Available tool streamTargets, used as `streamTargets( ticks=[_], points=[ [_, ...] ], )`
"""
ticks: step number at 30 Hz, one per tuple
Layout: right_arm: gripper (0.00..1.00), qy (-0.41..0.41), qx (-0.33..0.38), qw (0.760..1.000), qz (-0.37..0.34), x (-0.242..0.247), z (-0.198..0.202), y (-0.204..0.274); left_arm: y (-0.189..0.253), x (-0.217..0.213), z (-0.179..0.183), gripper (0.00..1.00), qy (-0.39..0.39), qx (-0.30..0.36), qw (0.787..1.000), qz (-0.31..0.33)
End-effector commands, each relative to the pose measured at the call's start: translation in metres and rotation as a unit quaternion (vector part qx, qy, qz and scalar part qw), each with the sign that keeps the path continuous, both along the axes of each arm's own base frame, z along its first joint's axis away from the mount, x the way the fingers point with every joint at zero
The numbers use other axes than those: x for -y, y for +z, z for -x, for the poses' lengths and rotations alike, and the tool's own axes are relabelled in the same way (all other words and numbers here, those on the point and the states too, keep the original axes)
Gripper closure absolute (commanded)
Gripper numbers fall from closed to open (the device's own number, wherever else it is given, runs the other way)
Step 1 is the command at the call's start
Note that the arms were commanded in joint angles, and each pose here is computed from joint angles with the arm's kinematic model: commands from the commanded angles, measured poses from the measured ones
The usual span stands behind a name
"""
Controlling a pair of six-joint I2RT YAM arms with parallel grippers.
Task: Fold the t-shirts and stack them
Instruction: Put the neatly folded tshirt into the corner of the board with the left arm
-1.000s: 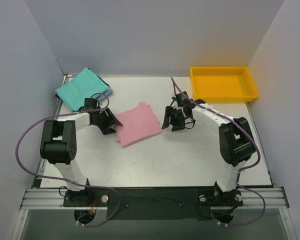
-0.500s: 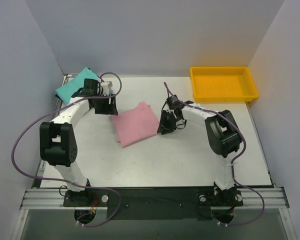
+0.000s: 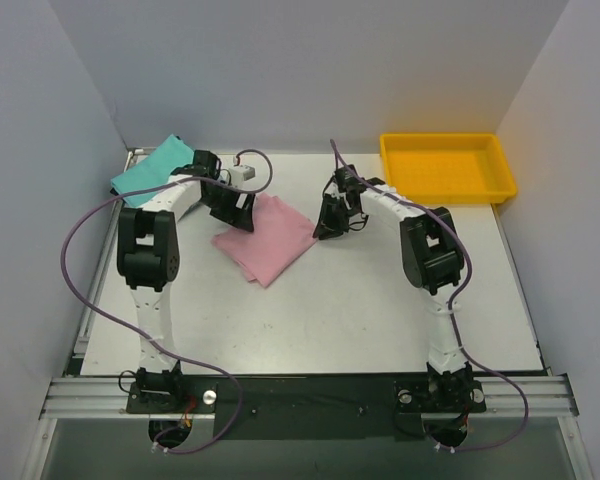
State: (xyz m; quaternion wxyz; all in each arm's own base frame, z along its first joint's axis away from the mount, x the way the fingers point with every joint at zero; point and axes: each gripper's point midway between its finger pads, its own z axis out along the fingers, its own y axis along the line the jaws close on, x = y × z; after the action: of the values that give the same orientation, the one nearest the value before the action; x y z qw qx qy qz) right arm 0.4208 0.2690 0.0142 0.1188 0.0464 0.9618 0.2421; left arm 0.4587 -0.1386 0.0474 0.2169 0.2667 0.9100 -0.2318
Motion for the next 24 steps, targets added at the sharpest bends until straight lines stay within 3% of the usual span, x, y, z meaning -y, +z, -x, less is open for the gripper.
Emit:
streamTargets(
  ticks=[1, 7, 17, 18, 21, 22, 24],
  points=[
    [0.76, 0.029, 0.002, 0.999, 0.014, 0.004, 0.003, 0.017, 0.027, 0.023, -0.015, 0.09, -0.032, 0.045, 0.998, 0.032],
    [0.6, 0.026, 0.017, 0.999, 0.023, 0.015, 0.003, 0.027, -0.003, 0.011, -0.02, 0.09, 0.015, -0.001, 1.0, -0.002],
    [0.55, 0.025, 0.024, 0.999, 0.033, 0.026, 0.02, 0.04, -0.04, 0.025, 0.005, 0.08, -0.013, -0.063, 0.998, -0.02],
    [0.55, 0.023, 0.03, 0.999, 0.035, 0.029, 0.021, 0.045, -0.041, 0.031, 0.009, 0.15, -0.02, -0.07, 0.997, -0.011],
    [0.55, 0.015, 0.03, 0.999, 0.042, 0.038, 0.028, 0.044, -0.045, 0.039, 0.016, 0.5, -0.026, -0.091, 0.996, 0.004],
    [0.55, 0.011, 0.04, 0.998, 0.04, 0.04, 0.028, 0.051, -0.046, 0.043, 0.019, 0.56, -0.029, -0.1, 0.994, 0.012],
    [0.55, 0.002, 0.042, 0.998, 0.041, 0.049, 0.031, 0.051, -0.045, 0.047, 0.023, 0.82, -0.031, -0.118, 0.992, 0.033]
  ],
)
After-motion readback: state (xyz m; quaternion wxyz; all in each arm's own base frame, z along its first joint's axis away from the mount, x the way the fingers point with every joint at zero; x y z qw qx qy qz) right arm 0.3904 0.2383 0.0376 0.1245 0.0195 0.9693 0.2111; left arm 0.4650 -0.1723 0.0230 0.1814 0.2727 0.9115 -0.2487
